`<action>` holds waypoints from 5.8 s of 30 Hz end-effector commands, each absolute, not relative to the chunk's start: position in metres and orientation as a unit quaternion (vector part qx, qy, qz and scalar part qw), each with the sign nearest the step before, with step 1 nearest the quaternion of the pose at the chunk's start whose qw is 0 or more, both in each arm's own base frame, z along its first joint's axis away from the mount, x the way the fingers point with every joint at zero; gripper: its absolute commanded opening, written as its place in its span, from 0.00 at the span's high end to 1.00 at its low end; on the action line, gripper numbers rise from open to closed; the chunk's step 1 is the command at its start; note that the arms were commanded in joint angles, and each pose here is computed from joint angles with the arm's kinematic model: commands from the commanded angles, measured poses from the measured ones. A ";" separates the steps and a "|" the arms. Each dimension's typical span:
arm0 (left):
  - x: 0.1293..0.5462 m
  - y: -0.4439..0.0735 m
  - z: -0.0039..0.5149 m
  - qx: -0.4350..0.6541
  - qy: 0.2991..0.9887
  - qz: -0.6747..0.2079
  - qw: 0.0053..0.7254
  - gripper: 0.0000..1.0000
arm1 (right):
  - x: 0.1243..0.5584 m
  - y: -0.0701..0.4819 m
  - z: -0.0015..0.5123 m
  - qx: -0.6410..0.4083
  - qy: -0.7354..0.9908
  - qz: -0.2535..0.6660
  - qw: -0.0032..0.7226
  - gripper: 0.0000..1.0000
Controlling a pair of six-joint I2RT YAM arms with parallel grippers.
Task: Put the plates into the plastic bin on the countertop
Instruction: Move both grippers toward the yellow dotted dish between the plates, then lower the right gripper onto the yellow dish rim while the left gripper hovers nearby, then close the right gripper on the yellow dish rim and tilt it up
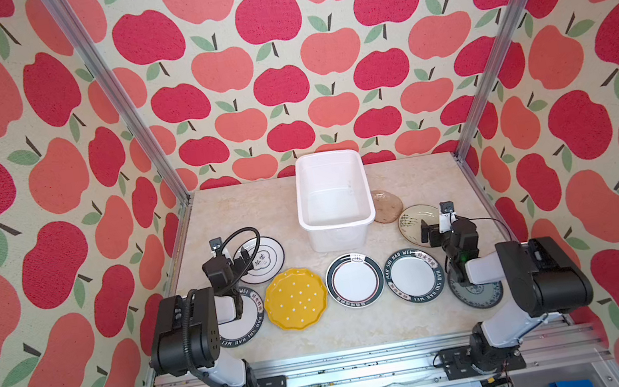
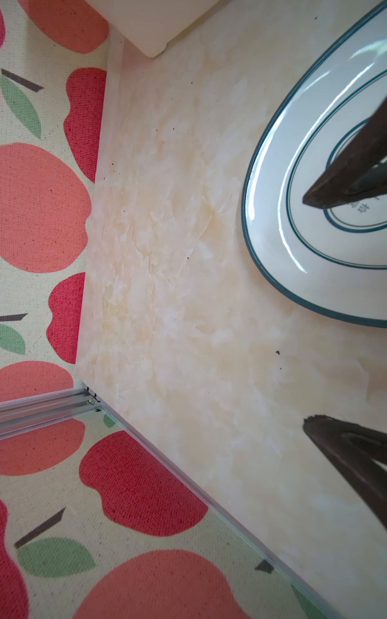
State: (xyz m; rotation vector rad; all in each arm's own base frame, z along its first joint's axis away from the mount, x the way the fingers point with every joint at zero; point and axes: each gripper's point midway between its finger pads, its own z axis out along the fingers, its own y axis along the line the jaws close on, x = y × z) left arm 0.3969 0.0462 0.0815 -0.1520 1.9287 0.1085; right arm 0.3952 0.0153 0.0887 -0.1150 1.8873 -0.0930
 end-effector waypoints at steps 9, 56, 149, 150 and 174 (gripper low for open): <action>0.397 0.045 0.081 -0.056 0.819 0.050 0.569 0.01 | 0.398 0.020 0.091 -0.062 0.808 -0.031 0.585 0.01; 0.270 -0.073 0.113 -0.112 0.964 -0.222 0.093 0.06 | 0.224 0.250 0.179 0.251 0.872 0.359 0.218 0.01; 0.272 -0.115 0.050 0.004 0.977 -0.206 -0.049 0.15 | 0.188 0.464 0.126 0.126 0.873 0.457 0.112 0.18; 0.272 -0.115 0.050 0.004 0.977 -0.207 -0.048 0.15 | 0.188 0.465 0.129 0.122 0.872 0.459 0.116 0.19; 0.272 -0.119 0.057 0.008 0.976 -0.213 -0.044 0.15 | 0.192 0.475 0.165 0.076 0.850 0.496 0.159 0.30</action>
